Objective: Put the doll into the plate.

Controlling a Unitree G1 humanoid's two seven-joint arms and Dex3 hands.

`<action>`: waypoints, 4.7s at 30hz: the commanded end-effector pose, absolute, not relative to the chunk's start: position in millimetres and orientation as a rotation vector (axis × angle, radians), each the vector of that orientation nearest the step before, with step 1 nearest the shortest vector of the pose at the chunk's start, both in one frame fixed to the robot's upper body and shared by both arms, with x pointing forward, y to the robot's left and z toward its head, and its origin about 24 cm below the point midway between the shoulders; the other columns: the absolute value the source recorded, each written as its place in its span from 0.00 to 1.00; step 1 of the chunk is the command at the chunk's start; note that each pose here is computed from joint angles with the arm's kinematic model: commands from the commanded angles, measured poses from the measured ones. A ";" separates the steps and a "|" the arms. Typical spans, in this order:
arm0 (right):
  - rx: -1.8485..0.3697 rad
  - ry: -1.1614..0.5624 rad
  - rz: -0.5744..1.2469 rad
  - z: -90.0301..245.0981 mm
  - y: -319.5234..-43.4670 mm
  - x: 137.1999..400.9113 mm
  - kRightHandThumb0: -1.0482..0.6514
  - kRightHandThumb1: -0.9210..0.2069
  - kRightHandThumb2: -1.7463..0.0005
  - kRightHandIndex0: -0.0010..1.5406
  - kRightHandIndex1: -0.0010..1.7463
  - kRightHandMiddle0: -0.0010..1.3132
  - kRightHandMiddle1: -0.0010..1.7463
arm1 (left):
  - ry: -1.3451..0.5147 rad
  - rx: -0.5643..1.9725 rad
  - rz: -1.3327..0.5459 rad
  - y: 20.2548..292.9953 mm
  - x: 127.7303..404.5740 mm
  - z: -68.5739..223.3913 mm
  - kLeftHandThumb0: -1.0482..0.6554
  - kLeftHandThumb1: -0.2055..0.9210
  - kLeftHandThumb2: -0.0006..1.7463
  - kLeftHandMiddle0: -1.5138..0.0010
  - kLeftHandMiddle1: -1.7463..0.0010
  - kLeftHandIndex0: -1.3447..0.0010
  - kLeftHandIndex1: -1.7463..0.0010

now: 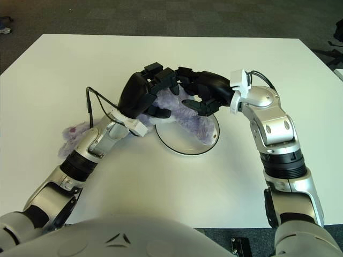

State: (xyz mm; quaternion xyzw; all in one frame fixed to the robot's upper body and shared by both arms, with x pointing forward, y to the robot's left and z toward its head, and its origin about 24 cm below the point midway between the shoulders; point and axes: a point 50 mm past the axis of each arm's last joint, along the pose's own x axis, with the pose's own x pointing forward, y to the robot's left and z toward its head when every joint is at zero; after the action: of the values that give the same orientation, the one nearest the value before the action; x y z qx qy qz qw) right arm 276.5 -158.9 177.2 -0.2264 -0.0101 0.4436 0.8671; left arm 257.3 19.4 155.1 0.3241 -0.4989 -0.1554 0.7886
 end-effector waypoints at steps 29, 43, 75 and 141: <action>-0.515 0.165 0.716 141.1 -150.9 264.4 0.40 0.19 0.53 0.06 0.44 0.24 0.99 | -1.108 0.711 -0.403 8.9 251.7 161.4 0.61 0.48 0.73 0.60 0.00 0.69 0.06; -0.450 0.048 0.725 138.7 -150.1 257.5 0.58 0.36 0.39 0.22 0.94 0.29 0.98 | -1.111 0.707 -0.399 9.2 251.3 161.8 0.61 0.54 0.68 0.62 0.00 0.72 0.07; -0.410 0.047 0.670 144.1 -154.9 261.0 0.61 0.47 0.29 0.29 1.00 0.33 1.00 | -1.116 0.711 -0.335 12.1 251.1 165.0 0.61 0.52 0.69 0.61 0.00 0.69 0.09; -1.010 -0.352 0.241 210.4 -190.1 280.0 0.62 0.86 0.03 0.59 0.95 0.51 1.00 | -1.191 0.610 -0.171 16.0 258.0 158.9 0.24 0.83 0.38 0.97 0.24 1.00 0.26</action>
State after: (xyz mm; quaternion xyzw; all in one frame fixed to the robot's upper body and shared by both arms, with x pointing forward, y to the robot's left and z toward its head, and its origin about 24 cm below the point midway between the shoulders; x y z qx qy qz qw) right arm 283.6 -184.7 198.2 -0.4678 -0.1604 0.1278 0.8597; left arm 256.9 18.6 152.9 0.2859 -0.5406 -0.0740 0.7878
